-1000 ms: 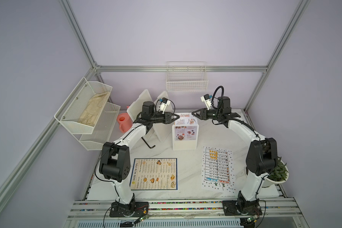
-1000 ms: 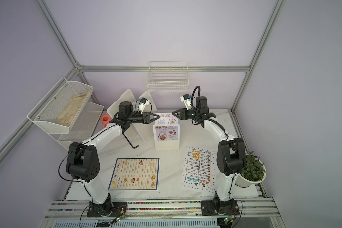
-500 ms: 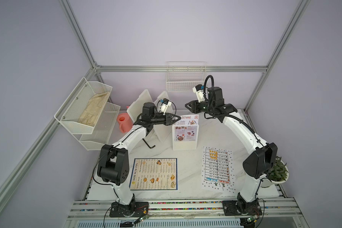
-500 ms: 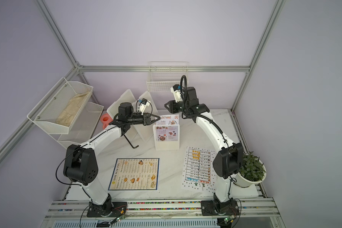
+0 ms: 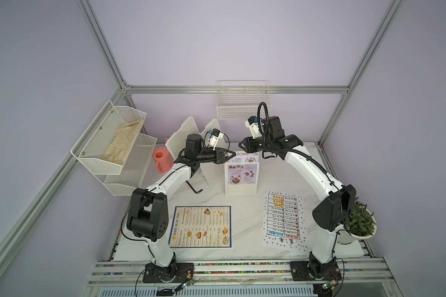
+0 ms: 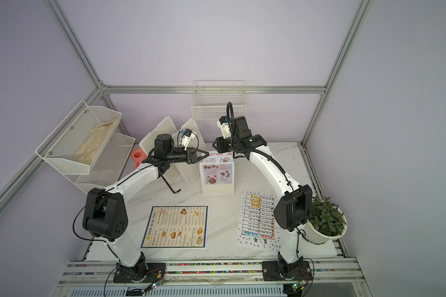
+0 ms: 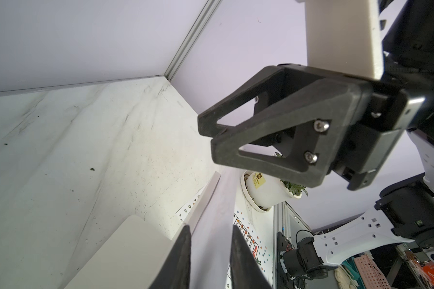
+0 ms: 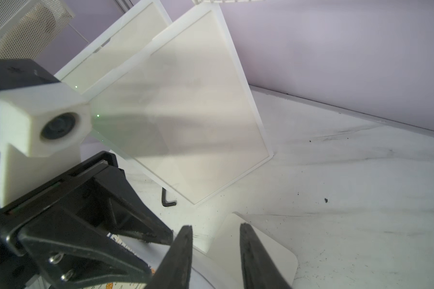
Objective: Insert the menus into the narrow rack
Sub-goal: Insert the menu into the narrow rack.
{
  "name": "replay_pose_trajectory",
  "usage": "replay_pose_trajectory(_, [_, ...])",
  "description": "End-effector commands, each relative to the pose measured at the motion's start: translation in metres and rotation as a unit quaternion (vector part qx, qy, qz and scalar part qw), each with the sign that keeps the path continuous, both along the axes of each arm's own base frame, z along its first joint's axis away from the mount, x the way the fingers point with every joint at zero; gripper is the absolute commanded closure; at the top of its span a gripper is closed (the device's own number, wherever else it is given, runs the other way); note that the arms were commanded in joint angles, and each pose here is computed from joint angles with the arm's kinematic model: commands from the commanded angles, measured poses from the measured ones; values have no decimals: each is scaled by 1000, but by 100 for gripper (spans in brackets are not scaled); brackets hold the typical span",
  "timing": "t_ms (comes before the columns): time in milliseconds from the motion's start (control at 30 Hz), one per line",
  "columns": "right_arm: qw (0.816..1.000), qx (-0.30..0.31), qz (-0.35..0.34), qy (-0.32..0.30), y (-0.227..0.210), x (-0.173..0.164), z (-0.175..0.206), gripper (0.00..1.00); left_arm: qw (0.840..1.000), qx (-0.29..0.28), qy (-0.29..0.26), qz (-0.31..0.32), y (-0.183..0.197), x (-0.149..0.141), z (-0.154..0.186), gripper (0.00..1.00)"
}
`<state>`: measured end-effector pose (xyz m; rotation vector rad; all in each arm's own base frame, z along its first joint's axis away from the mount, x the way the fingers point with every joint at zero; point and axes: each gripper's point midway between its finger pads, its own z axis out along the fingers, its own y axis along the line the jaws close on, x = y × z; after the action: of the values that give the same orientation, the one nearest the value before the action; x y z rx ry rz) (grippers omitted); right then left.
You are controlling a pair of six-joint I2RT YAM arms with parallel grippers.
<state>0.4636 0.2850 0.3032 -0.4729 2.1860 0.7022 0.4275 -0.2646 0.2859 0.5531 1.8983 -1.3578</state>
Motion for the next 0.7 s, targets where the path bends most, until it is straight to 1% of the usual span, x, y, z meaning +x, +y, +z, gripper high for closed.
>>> replay_pose_trajectory(0, [1000, -15, 7, 14, 3, -6, -14, 65, 999, -10, -30, -1, 2, -12, 22, 71])
replay_pose_trajectory(67, [1000, -14, 10, 17, 5, -8, -16, 65, 1000, -10, -29, -1, 2, -12, 21, 67])
replay_pose_trajectory(233, [999, -16, 12, 27, 6, -13, -26, 65, 1000, -8, -29, 4, 4, -12, 20, 54])
replay_pose_trajectory(367, [999, -14, 16, 33, 7, -16, -31, 65, 1000, -6, -27, 6, 5, -13, 18, 49])
replay_pose_trajectory(500, [999, -12, 21, 39, 10, -19, -36, 65, 1000, 1, -25, 17, 10, -14, 14, 42])
replay_pose_trajectory(667, [998, -14, 25, 49, 12, -24, -45, 65, 999, 17, -25, 44, 18, -14, 10, 30])
